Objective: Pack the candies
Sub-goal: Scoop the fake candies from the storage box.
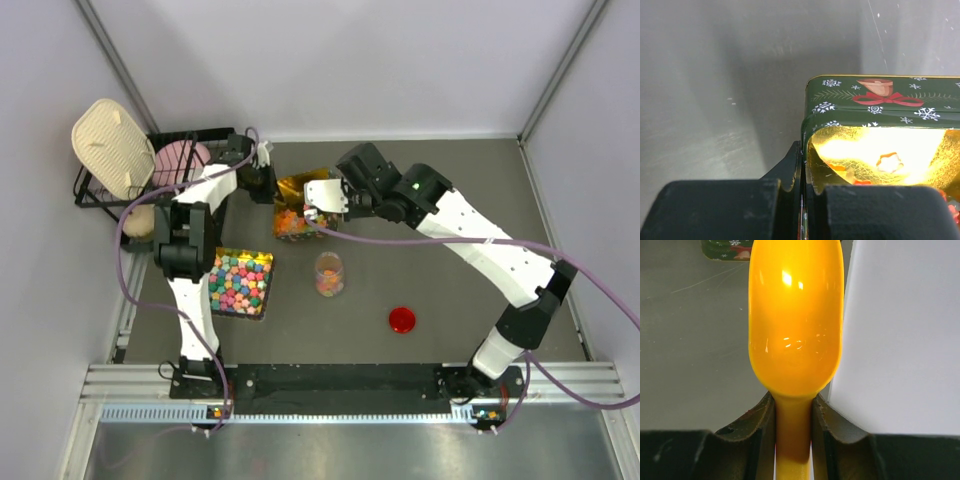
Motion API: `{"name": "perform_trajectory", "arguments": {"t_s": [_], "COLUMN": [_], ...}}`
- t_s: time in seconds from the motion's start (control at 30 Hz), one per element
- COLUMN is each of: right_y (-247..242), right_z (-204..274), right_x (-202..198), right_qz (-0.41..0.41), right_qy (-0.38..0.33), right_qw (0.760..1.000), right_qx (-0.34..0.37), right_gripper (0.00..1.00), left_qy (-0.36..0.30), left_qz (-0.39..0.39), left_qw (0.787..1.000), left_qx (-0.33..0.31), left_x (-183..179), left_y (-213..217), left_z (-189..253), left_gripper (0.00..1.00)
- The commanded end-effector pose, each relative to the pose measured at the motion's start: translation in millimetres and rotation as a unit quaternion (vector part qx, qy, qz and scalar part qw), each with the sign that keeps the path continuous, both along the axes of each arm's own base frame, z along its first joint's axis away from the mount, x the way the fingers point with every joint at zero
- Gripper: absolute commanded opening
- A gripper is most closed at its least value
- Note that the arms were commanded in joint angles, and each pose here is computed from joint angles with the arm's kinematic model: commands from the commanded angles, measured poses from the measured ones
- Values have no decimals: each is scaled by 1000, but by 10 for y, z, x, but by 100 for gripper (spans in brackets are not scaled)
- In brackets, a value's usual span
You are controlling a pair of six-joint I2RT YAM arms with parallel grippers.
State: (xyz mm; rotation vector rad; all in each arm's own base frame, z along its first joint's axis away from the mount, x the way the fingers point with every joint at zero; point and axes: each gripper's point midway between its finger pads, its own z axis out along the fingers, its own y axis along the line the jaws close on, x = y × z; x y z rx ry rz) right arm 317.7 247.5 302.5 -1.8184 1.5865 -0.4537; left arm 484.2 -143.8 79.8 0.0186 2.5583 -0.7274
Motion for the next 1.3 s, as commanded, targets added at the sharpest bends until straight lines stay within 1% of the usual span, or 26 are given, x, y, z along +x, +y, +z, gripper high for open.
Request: {"name": "perform_trajectory", "arguments": {"t_s": [0.0, 0.07, 0.2, 0.27, 0.33, 0.4, 0.43, 0.53, 0.57, 0.63, 0.67, 0.7, 0.73, 0.9, 0.93, 1.13, 1.17, 1.27], "right_y": [60, 77, 76, 77, 73, 87, 83, 90, 79, 87, 87, 90, 77, 126, 132, 318, 357, 466], "right_z": [183, 199, 164, 136, 125, 122, 127, 122, 127, 114, 118, 95, 83, -163, -201, -481, -524, -646], "right_x": [89, 94, 98, 96, 92, 91, 85, 78, 79, 70, 71, 71, 82, 130, 151, 375, 408, 540], "right_qz": [-14, -12, -13, -13, -13, -13, -13, -12, -13, -10, -8, -7, -7, 1, 0, 0, 1, 6], "right_qy": [-28, -29, -25, -23, -21, -21, -21, -21, -21, -22, -25, -25, -28, -20, -22, -15, -15, -17], "right_qw": [999, 999, 999, 999, 999, 999, 999, 999, 999, 999, 999, 1000, 1000, 999, 998, 995, 994, 991], "right_qx": [31, 34, 31, 30, 29, 31, 32, 31, 31, 26, 23, 17, 7, -45, -57, -103, -110, -133], "right_gripper": [0, 0, 0, 0, 0, 0, 0, 0, 0, 0, 0, 0, 0, 0, 0, 0, 0, 0], "left_qy": [11, 15, 2, -1, -13, -13, -6, -20, -24, -26, -32, -45, -56, -71, -76, -104, -108, -121], "left_qz": [-43, -52, -56, -39, -18, -46, -51, -11, -14, 4, 16, 48, 55, 89, 98, 106, 111, 112], "left_qw": [991, 987, 987, 992, 998, 991, 988, 998, 998, 999, 999, 996, 994, 987, 983, 976, 972, 968], "left_qx": [-129, -151, -148, -119, -66, -127, -146, -55, -56, -25, 1, 57, 72, 116, 133, 161, 176, 191], "left_x": [-59, -68, -69, -41, 19, -30, -54, 28, 39, 53, 72, 141, 157, 189, 199, 212, 218, 210], "left_y": [-312, -371, -363, -290, -176, -260, -301, -101, -109, -22, 33, 186, 225, 371, 422, 375, 382, 337], "left_z": [316, 342, 380, 352, 309, 429, 457, 334, 346, 354, 330, 300, 356, 434, 448, 613, 616, 685], "left_gripper": [0, 0, 0, 0, 0, 0, 0, 0, 0, 0, 0, 0, 0, 0, 0, 0, 0, 0]}}
